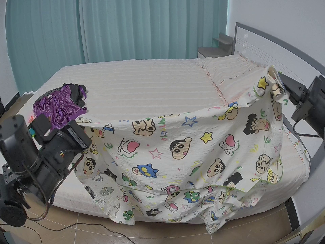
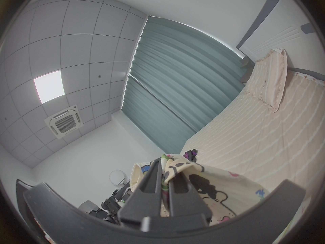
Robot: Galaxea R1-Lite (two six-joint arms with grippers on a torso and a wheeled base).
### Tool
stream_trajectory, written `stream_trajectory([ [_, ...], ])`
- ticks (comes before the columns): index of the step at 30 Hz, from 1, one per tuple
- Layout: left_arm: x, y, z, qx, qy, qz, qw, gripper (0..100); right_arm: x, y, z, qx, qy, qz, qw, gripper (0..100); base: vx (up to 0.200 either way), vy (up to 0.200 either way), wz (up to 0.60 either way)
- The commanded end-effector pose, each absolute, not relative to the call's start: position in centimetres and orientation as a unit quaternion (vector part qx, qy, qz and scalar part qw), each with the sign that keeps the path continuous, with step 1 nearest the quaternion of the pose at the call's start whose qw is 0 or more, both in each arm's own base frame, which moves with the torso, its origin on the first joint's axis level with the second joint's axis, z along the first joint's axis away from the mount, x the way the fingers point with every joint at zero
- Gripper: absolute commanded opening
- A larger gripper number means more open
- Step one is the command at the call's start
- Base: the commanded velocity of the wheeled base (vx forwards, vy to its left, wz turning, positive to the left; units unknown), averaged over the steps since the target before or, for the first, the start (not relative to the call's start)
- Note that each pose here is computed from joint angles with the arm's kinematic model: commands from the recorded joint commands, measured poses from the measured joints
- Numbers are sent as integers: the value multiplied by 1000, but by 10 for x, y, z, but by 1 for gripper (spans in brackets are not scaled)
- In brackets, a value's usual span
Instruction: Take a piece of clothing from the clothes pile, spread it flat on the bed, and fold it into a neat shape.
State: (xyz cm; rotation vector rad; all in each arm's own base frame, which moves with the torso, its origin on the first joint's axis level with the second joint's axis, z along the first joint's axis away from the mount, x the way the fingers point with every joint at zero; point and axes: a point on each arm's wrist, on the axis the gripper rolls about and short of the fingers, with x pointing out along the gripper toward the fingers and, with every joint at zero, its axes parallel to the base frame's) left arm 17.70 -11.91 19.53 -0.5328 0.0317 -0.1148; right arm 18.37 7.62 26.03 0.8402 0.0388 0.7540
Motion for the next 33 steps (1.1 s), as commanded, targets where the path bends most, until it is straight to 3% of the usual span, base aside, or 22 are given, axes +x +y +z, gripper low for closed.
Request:
stream_trajectory([
  [1, 219, -127, 175, -250, 50, -27, 967, 0, 236, 79, 240, 400, 41, 318, 859, 0, 200, 0, 0],
  [19, 332, -141, 128, -224, 87, 46, 970, 0, 323, 77, 206, 405, 50, 270, 872, 0, 200, 0, 0],
  [28, 379, -150, 79, -206, 131, 64, 968, 0, 367, 71, 153, 412, 98, 223, 878, 0, 200, 0, 0],
  [33, 381, -153, 61, -198, 151, 66, 966, 0, 376, 65, 134, 415, 117, 202, 880, 0, 0, 0, 0],
])
